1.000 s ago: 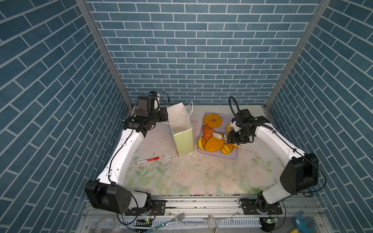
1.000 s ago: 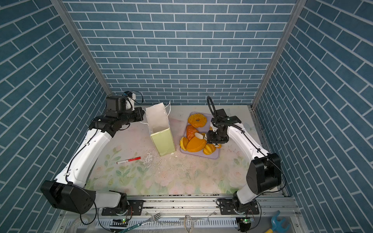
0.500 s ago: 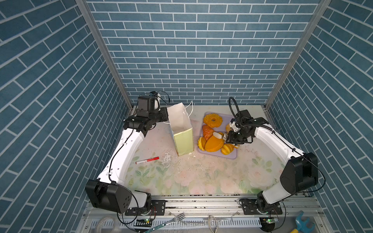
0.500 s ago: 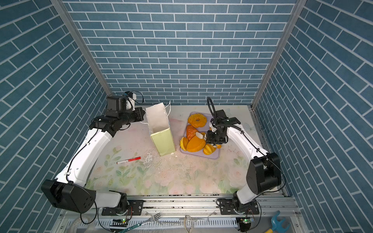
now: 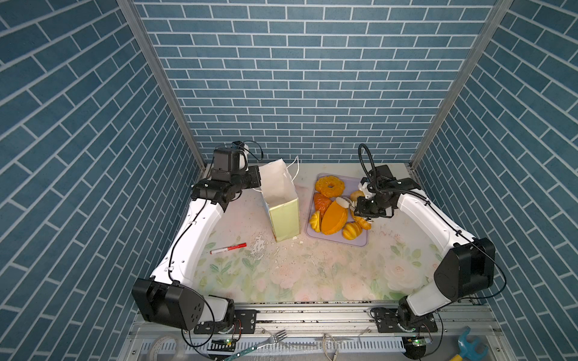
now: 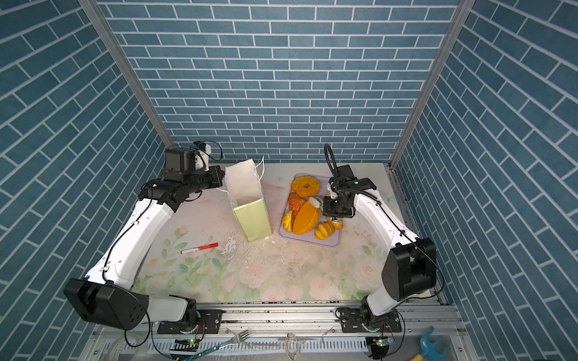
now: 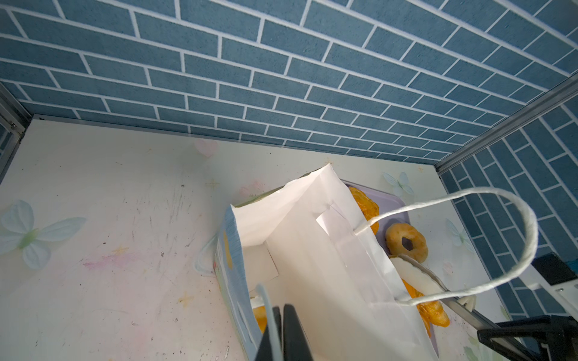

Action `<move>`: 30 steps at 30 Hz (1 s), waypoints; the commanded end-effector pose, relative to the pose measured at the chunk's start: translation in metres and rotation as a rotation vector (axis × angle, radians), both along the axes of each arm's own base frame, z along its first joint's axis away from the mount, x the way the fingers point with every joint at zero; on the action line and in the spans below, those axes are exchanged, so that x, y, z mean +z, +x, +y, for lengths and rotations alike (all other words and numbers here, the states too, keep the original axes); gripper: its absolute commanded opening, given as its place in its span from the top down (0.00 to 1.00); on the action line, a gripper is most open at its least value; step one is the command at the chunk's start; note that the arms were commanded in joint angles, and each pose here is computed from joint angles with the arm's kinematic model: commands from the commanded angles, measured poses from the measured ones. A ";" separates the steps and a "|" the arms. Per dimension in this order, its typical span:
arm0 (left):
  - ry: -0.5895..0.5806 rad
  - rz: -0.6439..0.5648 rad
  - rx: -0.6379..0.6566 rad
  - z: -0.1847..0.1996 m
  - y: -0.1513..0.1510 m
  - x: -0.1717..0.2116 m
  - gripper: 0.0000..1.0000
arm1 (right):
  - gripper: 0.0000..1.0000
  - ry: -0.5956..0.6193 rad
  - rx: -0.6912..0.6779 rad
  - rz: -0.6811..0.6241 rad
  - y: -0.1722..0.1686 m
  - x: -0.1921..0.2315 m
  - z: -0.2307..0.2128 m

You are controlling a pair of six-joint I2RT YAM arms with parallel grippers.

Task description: Place the fake bread into the paper bag

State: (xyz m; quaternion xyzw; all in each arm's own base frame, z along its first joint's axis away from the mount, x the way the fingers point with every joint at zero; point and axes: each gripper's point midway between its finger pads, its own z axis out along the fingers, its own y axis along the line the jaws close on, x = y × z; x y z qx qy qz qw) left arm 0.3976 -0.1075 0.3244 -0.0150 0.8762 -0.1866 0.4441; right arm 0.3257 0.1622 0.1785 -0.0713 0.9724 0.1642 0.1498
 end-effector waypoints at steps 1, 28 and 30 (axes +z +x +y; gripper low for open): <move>-0.007 -0.028 -0.001 0.000 0.000 0.012 0.93 | 0.85 -0.017 0.023 -0.096 0.013 0.026 -0.003; -0.028 -0.024 0.000 -0.002 0.000 0.008 0.93 | 0.53 -0.160 0.080 -0.108 0.045 0.023 -0.015; -0.031 -0.024 -0.001 -0.003 0.000 0.008 0.93 | 0.51 -0.196 0.068 -0.109 0.044 0.022 -0.022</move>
